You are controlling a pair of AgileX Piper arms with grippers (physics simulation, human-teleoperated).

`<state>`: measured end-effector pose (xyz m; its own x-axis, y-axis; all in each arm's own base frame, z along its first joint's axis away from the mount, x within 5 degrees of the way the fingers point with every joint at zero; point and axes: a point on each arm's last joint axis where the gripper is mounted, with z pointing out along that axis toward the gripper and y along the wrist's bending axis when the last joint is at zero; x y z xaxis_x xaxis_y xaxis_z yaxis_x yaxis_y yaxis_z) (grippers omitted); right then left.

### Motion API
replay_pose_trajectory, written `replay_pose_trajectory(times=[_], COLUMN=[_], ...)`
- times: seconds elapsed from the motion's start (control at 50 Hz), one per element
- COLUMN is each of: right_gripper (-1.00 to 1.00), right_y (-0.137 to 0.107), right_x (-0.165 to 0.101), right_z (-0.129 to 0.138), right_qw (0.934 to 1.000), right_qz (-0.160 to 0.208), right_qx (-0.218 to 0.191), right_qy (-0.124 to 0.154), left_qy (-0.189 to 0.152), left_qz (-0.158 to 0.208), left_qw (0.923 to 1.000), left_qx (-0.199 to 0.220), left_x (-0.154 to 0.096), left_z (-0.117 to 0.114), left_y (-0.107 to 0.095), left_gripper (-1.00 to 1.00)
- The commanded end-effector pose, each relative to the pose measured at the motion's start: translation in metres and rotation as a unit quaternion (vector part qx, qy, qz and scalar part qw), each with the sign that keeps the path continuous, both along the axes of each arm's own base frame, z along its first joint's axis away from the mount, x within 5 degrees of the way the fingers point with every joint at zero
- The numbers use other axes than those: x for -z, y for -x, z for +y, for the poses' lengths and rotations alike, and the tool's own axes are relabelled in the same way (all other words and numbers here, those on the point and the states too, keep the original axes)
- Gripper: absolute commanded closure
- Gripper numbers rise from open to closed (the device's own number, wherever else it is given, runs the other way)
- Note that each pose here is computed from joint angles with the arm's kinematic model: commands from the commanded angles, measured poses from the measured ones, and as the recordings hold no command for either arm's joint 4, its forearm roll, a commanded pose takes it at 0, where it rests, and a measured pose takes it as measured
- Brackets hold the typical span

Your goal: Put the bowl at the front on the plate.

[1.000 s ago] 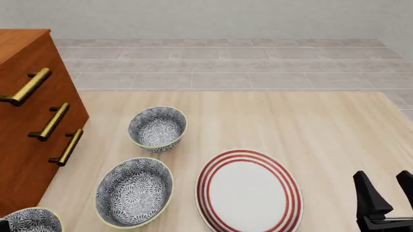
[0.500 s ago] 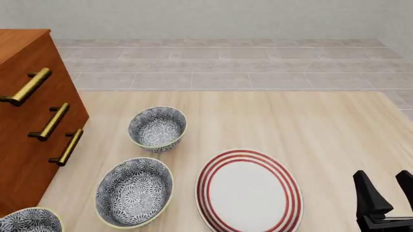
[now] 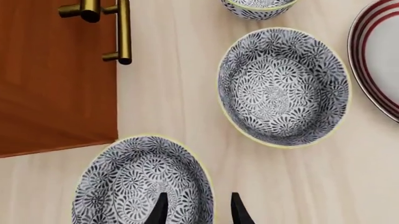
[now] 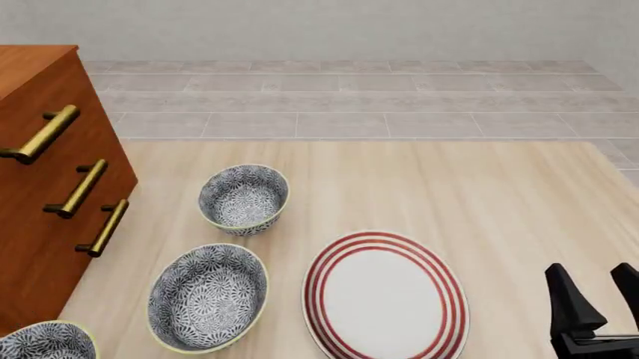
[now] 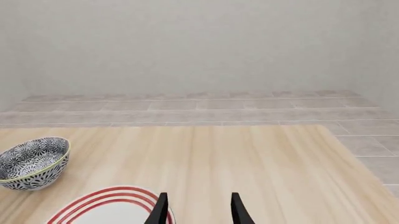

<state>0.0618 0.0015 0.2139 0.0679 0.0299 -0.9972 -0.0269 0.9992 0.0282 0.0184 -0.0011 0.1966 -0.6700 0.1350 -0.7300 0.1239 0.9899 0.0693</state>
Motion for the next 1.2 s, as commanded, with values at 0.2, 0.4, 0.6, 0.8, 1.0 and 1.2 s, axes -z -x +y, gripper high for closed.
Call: replay_pose_trajectory(times=[0.2, 0.4, 0.6, 0.8, 1.0, 1.2], right_gripper=[-1.00, -1.00, -1.00, -1.00, -1.00, -1.00], right_y=[0.002, 0.002, 0.003, 0.003, 0.003, 0.003], right_x=[0.000, 0.000, 0.000, 0.000, 0.000, 0.000], right_z=[0.000, 0.000, -0.001, -0.001, -0.001, -0.001], right_qw=[1.0000, 1.0000, 1.0000, 1.0000, 1.0000, 1.0000], right_qz=[0.000, -0.001, -0.002, -0.003, -0.004, -0.004], right_qx=[0.004, 0.004, 0.005, 0.005, 0.006, 0.007], right_qy=[0.001, 0.001, 0.000, -0.002, -0.003, -0.004], left_qy=[0.011, 0.019, 0.025, 0.032, 0.043, 0.034], left_qz=[0.035, 0.050, 0.069, 0.083, 0.102, 0.115], left_qw=[0.9992, 0.9983, 0.9967, 0.9951, 0.9922, 0.9910], left_qx=[-0.016, -0.023, -0.034, -0.045, -0.058, -0.060], left_x=[0.035, 0.045, 0.055, 0.059, 0.061, 0.061], left_z=[-0.001, -0.001, -0.001, -0.001, -0.001, 0.000], left_y=[-0.013, -0.014, -0.013, -0.014, -0.013, -0.019], left_gripper=[-1.00, -1.00, -1.00, -1.00, -1.00, -1.00])
